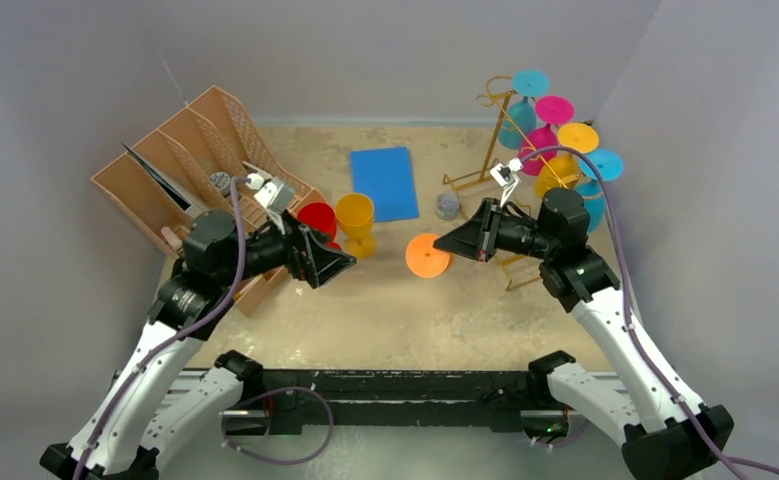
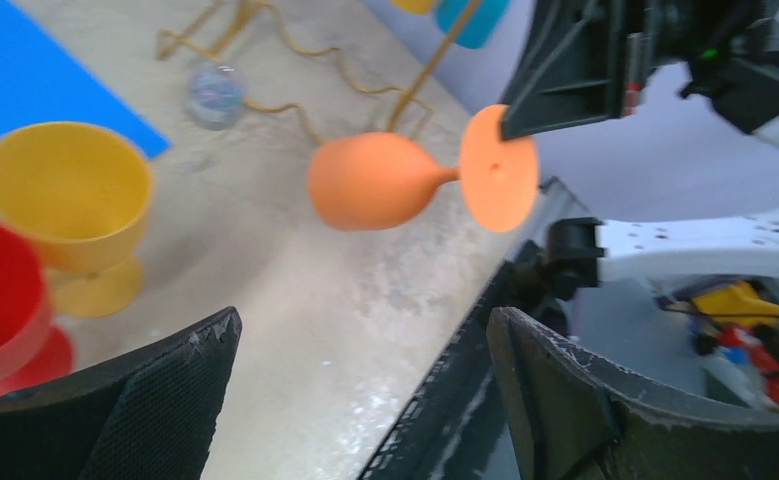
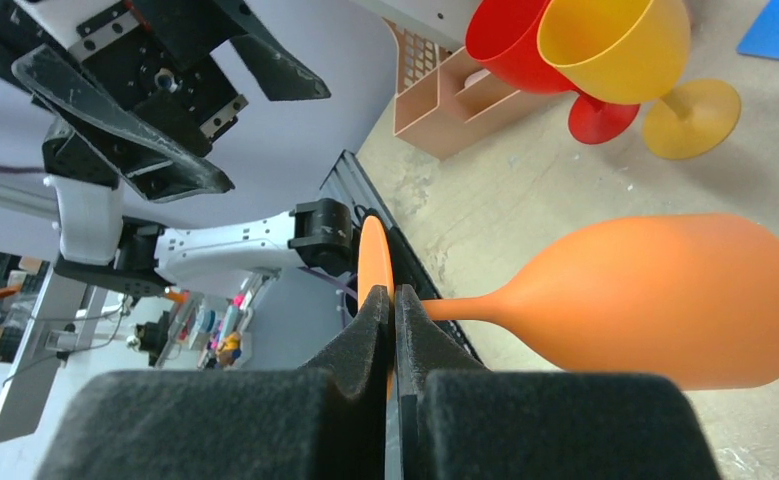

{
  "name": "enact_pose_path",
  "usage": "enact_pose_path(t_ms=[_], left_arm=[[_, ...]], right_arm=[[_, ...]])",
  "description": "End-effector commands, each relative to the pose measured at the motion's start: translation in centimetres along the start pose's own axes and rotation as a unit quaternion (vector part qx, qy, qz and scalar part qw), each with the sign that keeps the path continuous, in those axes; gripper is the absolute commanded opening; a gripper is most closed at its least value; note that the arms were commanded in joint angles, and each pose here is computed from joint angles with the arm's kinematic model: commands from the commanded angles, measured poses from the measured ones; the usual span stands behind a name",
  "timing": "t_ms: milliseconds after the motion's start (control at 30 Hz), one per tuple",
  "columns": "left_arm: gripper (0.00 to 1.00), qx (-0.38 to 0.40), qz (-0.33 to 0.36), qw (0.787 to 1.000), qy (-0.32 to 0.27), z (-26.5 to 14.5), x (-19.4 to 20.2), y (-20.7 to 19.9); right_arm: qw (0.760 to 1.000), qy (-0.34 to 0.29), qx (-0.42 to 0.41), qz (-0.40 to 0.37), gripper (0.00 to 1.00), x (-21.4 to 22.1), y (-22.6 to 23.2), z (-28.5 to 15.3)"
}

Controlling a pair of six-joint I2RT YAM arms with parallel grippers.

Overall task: Take the wine glass off the wine glass rack
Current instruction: Place the wine glass at the center of the board.

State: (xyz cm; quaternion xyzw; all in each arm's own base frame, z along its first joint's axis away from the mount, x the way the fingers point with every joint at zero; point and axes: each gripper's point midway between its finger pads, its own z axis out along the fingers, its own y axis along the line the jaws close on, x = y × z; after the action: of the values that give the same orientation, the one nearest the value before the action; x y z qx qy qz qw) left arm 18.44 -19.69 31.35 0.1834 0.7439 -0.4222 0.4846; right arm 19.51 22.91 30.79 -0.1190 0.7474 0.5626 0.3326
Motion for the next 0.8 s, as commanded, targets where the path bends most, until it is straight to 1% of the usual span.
enact_pose_path(t_ms=[0,133,200,300,400,467,633,700,767], left_arm=[[0.91,0.13,-0.035,0.991,0.007,1.1,-0.4,-3.9],[0.9,0.141,-0.042,0.989,0.027,2.0,0.6,-4.2],[0.86,0.142,-0.05,0.988,0.045,2.8,1.4,-4.3],[0.82,0.151,-0.05,0.985,0.064,3.8,2.8,-5.1],[0.78,0.166,-0.051,0.983,0.064,4.2,3.3,-6.1],[0.74,0.178,-0.055,0.981,0.06,4.5,3.3,-6.5],[0.61,0.184,-0.063,0.978,0.077,5.2,4.1,-6.4],[0.56,0.181,-0.074,0.978,0.074,5.6,4.2,-6.2],[0.53,0.182,-0.081,0.978,0.062,6.0,4.1,-6.1]], right_arm=[[0.998,-0.001,-0.035,-0.054,0.0,0.0,1.8,0.3],[0.996,0.031,-0.05,-0.067,0.0,1.5,2.5,1.4],[0.994,0.04,-0.062,-0.081,0.0,2.0,3.0,1.8],[0.993,0.036,-0.07,-0.093,0.0,2.2,3.0,2.4],[0.992,0.052,-0.068,-0.088,0.0,2.6,2.8,2.9],[0.993,0.062,-0.064,-0.083,0.0,2.9,2.6,3.2],[0.991,0.064,-0.074,-0.087,0.0,3.1,2.7,3.6],[0.991,0.068,-0.079,-0.085,0.0,3.1,2.8,3.9],[0.99,0.074,-0.082,-0.084,0.0,3.3,2.9,4.0]])
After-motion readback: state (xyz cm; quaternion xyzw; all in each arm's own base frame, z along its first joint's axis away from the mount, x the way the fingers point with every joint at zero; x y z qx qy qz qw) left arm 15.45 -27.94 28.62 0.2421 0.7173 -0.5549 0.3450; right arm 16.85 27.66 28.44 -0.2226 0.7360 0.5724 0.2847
